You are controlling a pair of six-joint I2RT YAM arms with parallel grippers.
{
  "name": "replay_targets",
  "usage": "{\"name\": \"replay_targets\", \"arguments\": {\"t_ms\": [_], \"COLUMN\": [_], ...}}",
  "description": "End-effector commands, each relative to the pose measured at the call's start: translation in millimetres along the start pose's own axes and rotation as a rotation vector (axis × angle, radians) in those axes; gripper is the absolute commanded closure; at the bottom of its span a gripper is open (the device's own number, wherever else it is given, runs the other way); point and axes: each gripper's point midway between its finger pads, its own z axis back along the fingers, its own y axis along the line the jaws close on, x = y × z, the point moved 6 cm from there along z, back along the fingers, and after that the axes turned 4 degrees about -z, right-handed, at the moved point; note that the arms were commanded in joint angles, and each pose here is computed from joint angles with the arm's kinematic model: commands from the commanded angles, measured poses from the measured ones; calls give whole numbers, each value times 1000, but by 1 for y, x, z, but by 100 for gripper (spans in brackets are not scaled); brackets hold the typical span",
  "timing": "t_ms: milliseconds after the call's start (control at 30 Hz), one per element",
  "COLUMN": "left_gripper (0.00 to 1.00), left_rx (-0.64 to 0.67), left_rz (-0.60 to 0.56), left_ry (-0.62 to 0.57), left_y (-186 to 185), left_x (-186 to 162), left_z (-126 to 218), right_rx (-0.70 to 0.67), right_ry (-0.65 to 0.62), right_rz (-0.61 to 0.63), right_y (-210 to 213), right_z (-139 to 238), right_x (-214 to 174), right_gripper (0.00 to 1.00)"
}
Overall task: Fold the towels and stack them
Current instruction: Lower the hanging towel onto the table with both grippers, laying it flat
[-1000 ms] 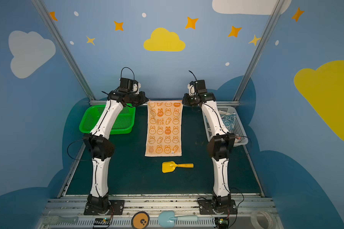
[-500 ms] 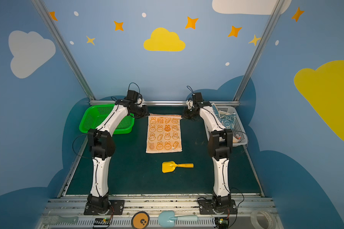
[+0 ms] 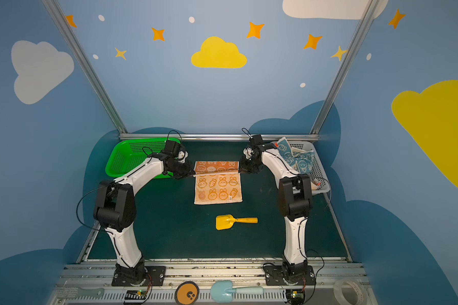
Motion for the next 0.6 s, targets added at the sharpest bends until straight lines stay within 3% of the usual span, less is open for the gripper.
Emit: {"name": "replay_targets", "arguments": {"t_ms": [0, 200, 567], "left_gripper": [97, 97, 97], "left_rx": [12, 41, 92], "left_rz": [-14, -16, -2], "left_ry": [-21, 24, 138], "left_y": [-2, 5, 23], "left_x": [-10, -39, -78], "left_z": [3, -9, -37], "right_rx": [-67, -94, -145], "right_ry": [14, 42, 141], "right_rz": [5, 4, -35], "right_y": [-6, -16, -36], "right_z": [12, 6, -41], "right_x": [-20, -48, -82], "right_gripper": [100, 100, 100]}}
